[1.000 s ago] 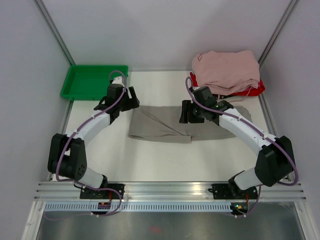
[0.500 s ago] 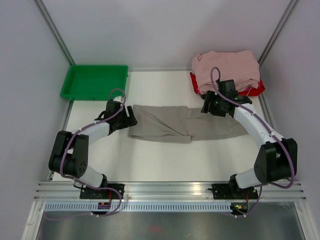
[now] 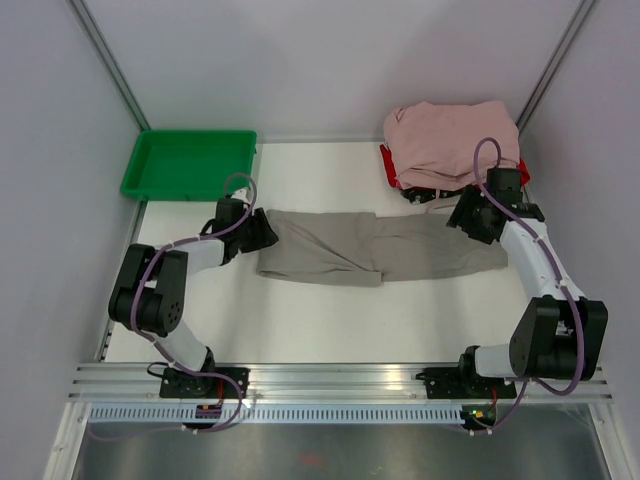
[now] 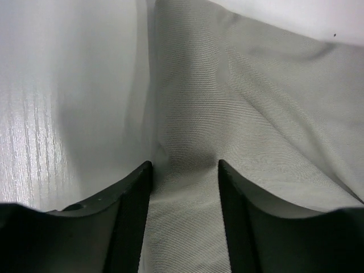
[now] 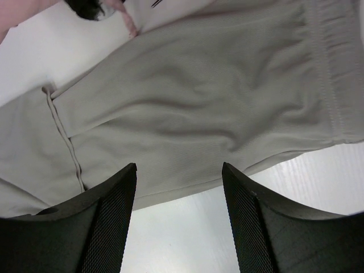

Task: Fold and stack the trousers
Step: Fold the trousers

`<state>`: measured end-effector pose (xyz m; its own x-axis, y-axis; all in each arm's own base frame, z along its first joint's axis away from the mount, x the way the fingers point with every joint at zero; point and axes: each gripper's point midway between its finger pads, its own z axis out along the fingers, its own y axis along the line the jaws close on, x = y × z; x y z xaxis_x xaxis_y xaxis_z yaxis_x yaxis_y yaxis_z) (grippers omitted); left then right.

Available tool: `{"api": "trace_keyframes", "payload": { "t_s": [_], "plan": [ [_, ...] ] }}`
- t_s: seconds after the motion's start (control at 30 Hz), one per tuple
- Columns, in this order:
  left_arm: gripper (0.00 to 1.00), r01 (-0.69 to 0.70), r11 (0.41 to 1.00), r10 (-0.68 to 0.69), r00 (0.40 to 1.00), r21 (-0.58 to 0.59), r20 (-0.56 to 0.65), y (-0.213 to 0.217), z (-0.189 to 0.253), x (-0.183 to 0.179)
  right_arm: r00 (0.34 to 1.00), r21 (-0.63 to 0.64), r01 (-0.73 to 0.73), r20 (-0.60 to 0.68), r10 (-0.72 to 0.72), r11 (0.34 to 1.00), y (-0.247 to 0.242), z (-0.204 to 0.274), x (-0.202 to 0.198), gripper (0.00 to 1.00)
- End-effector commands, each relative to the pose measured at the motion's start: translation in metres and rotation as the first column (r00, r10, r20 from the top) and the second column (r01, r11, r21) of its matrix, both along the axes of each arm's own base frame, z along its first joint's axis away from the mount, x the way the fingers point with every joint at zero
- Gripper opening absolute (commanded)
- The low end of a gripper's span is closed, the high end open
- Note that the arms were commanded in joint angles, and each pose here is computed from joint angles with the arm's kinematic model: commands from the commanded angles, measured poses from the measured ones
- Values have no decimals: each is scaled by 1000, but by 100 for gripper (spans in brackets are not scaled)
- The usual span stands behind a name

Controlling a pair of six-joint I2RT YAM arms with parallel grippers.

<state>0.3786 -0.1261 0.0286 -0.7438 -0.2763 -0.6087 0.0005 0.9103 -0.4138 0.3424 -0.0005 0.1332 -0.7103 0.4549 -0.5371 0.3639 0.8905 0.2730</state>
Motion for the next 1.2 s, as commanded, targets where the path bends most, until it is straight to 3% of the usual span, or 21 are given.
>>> {"api": "trace_keyframes", "payload": {
  "t_s": [0.0, 0.07, 0.2, 0.27, 0.5, 0.77, 1.0, 1.17],
  "plan": [
    [54, 3, 999, -4, 999, -39, -38, -6, -4, -2, 998, -17, 57, 39, -56, 998, -12, 11, -4, 69],
    [43, 1, 999, -3, 999, -35, -51, -5, -6, -6, 997, -16, 68, 36, -67, 998, -14, 8, -8, 69],
    [9, -14, 1000, 15, 998, 16, -57, 5, -3, -11, 998, -17, 66, 11, -66, 998, -16, -5, -16, 69],
    [2, -45, 997, 49, 997, 61, -54, 16, 1, -12, 999, -18, 37, 1, -37, 999, -13, -14, -22, 69],
    [2, -183, 980, 181, 983, 83, 38, 75, 44, -14, 999, 5, -30, 16, 30, 1000, -3, -25, -33, 70],
    [2, -287, 950, 285, 958, 123, 37, 134, 58, -26, 979, 46, -191, 78, 187, 980, 65, -24, -35, 74],
    [2, -253, 951, 237, 966, 176, 105, 145, 88, -32, 966, 71, -246, 97, 238, 967, 97, -25, -23, 76],
    [2, -169, 980, 154, 978, 107, 142, 126, 112, -24, 946, 81, -311, 120, 300, 947, 118, -22, 3, 77]
  ]
}}
